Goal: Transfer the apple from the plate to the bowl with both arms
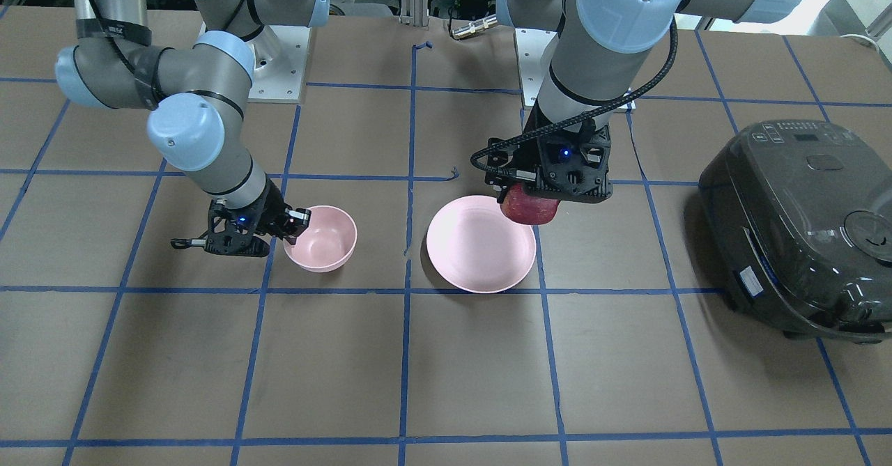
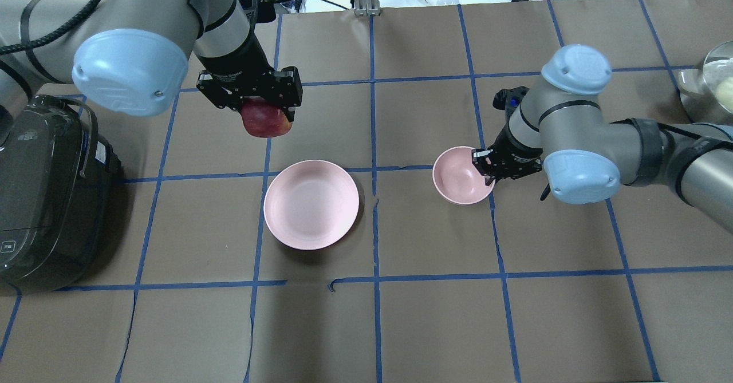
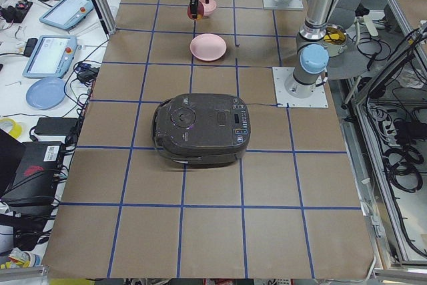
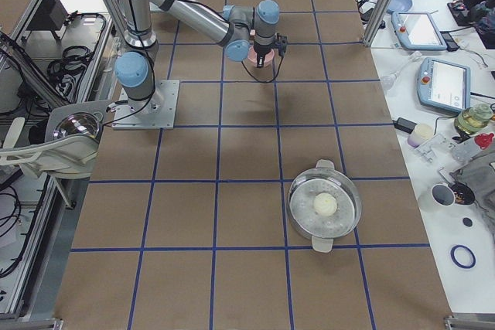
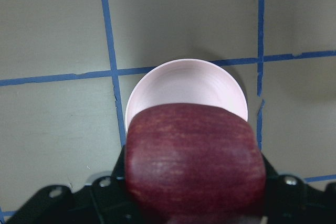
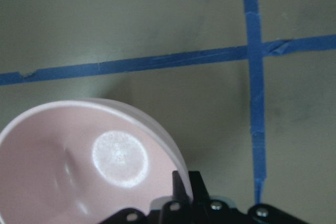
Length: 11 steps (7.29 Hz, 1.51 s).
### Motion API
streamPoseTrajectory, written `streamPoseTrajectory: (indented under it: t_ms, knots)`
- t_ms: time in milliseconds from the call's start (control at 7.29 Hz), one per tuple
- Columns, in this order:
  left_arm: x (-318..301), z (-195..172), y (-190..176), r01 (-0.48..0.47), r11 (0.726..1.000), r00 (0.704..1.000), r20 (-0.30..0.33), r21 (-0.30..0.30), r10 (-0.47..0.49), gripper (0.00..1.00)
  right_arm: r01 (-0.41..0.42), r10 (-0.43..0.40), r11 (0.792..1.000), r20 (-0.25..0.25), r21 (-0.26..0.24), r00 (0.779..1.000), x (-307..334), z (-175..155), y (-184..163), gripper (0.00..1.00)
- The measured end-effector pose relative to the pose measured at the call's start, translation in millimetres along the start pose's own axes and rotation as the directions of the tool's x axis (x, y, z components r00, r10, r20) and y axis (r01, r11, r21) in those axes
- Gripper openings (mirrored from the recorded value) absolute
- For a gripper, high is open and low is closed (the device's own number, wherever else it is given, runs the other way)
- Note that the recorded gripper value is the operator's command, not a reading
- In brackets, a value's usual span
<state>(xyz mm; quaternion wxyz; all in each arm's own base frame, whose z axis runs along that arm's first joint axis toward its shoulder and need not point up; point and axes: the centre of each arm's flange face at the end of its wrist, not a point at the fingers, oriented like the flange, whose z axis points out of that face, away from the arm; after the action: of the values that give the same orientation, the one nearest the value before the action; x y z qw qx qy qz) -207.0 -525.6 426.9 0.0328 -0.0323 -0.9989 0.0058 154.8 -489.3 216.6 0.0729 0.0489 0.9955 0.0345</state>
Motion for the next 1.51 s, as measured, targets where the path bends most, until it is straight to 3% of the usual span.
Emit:
streamPoseTrajectory:
  t_ms: [137,549,686,961,1235,1510]
  knots:
    - [-1,0,0,0.0,1.0,1.0,0.0,-0.001,0.0,0.09,0.008,-0.008,1.0,-0.001,-0.012,1.0,-10,11,3,0.99]
    - [-1,-1,-1,0.0,1.0,1.0,-0.001,0.002,0.0,0.09,0.022,-0.022,1.0,-0.016,-0.01,1.0,-16,12,2,1.0]
    - [-1,-3,0,0.003,1.0,1.0,-0.002,0.005,-0.003,0.09,0.029,-0.028,0.999,-0.05,0.013,0.998,-15,-4,-4,1.0]
    - [3,1,-1,0.035,0.999,0.999,-0.004,-0.002,-0.035,0.08,0.033,-0.027,0.999,-0.135,0.041,0.991,-17,-80,-15,1.0]
    - [22,13,-7,0.147,0.989,0.988,-0.042,0.0,-0.147,0.07,0.036,-0.027,0.998,-0.155,0.058,0.988,-26,-177,-14,1.0]
    - [86,42,-13,0.26,0.965,0.961,-0.102,0.034,-0.256,0.06,0.047,-0.032,0.994,-0.163,0.095,0.986,-33,-260,-15,1.0]
